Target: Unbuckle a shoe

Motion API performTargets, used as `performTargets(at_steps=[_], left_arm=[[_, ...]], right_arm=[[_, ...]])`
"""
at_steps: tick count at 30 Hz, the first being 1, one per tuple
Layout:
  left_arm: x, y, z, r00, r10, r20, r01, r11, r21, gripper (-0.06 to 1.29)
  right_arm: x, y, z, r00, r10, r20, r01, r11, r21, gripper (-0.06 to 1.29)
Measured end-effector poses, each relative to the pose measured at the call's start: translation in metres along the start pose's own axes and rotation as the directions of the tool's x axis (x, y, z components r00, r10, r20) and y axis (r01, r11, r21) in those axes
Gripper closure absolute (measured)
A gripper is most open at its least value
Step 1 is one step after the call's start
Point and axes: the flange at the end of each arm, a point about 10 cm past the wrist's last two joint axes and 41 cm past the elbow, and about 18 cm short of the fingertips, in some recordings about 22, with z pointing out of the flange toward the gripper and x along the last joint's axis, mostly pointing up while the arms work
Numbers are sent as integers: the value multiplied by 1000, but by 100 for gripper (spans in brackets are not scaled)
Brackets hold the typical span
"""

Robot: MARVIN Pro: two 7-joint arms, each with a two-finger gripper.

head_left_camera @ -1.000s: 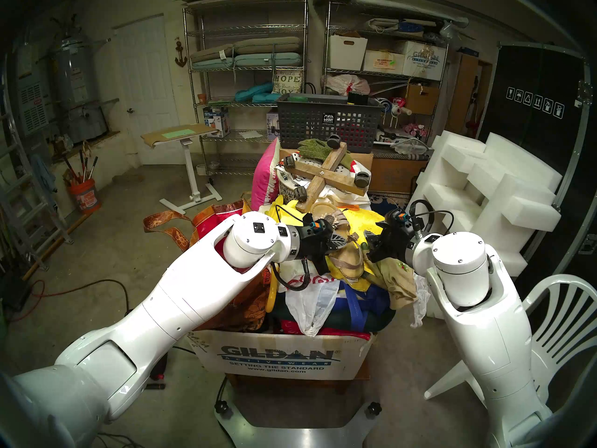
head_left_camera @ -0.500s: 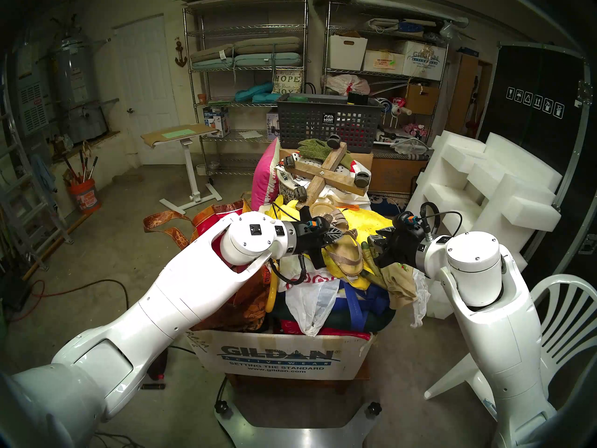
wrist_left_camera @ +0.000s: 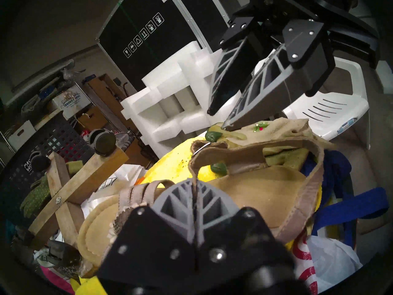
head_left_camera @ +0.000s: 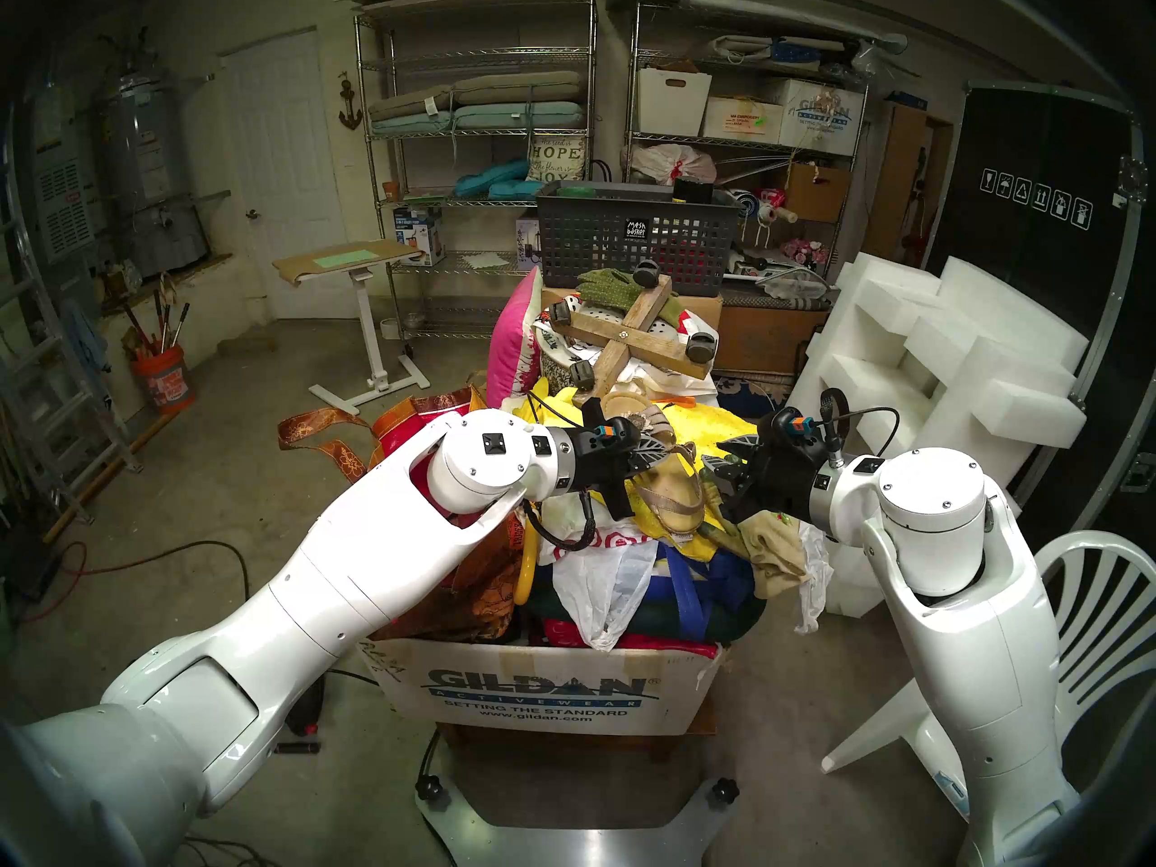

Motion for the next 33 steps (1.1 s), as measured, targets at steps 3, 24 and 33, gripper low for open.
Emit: performTargets(at_steps=[3, 24, 33], left_arm=[[0, 0, 1, 1000, -3, -2, 3, 1000, -2, 124], [4, -1, -2, 1000, 26, -8, -27, 996, -90, 124], [6, -5, -3, 999, 40, 5, -40, 995, -92, 118]], right_arm=[[-1, 0, 1, 1000, -2, 1, 2, 1000, -3, 63], [-11, 6, 22, 986, -167, -7, 166, 982, -85, 75], [-9, 8, 22, 984, -177, -14, 175, 981, -88, 60]])
